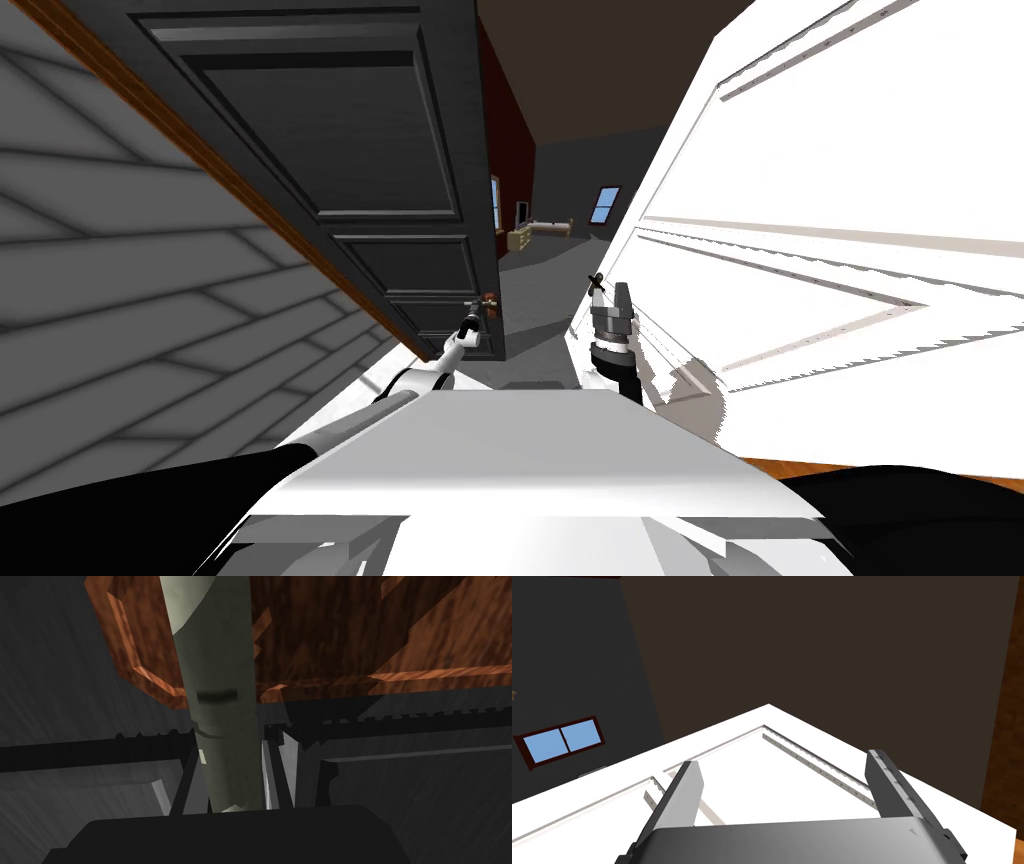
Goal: Push the door open
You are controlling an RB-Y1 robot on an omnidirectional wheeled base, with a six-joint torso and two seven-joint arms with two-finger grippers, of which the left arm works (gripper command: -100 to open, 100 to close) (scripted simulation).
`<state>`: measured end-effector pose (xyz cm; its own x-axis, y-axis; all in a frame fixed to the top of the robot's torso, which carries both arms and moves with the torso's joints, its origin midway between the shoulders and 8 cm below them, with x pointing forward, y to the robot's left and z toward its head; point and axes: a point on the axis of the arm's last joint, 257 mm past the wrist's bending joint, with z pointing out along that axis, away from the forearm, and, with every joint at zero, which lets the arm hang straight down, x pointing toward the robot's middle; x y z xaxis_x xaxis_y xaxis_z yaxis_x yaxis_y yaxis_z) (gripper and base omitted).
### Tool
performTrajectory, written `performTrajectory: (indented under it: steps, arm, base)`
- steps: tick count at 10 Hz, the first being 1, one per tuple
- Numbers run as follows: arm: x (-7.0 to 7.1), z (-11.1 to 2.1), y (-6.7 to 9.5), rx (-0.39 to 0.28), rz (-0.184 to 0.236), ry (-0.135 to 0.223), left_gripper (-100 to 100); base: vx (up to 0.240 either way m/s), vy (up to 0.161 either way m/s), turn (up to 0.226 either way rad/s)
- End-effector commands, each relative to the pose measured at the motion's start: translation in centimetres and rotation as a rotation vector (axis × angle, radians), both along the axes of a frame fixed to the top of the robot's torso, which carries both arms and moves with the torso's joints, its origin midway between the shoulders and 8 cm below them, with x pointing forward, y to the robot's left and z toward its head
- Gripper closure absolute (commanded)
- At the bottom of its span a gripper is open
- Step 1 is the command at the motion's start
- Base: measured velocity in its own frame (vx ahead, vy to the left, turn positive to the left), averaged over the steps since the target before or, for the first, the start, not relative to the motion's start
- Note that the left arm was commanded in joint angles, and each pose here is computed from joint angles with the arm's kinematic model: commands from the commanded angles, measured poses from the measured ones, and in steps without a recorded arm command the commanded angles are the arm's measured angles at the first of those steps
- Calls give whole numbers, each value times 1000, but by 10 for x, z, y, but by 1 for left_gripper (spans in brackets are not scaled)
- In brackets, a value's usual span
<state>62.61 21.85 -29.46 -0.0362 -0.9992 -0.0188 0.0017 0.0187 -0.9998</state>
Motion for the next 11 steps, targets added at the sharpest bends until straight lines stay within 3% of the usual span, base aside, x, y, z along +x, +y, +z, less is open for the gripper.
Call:
performTrajectory:
  steps: [1, 8, 10, 11]
  arm:
    - [0, 3, 20, 0, 33, -4, 100]
    - [-1, 2, 59, -16, 115, 0, 100]
    - [-3, -2, 64, -16, 122, 9, 100]
    - [-3, 0, 73, -16, 141, 4, 100]
  base:
    - [143, -106, 63]
    - [166, -148, 80]
    - [122, -60, 44]
    - [116, -44, 54]
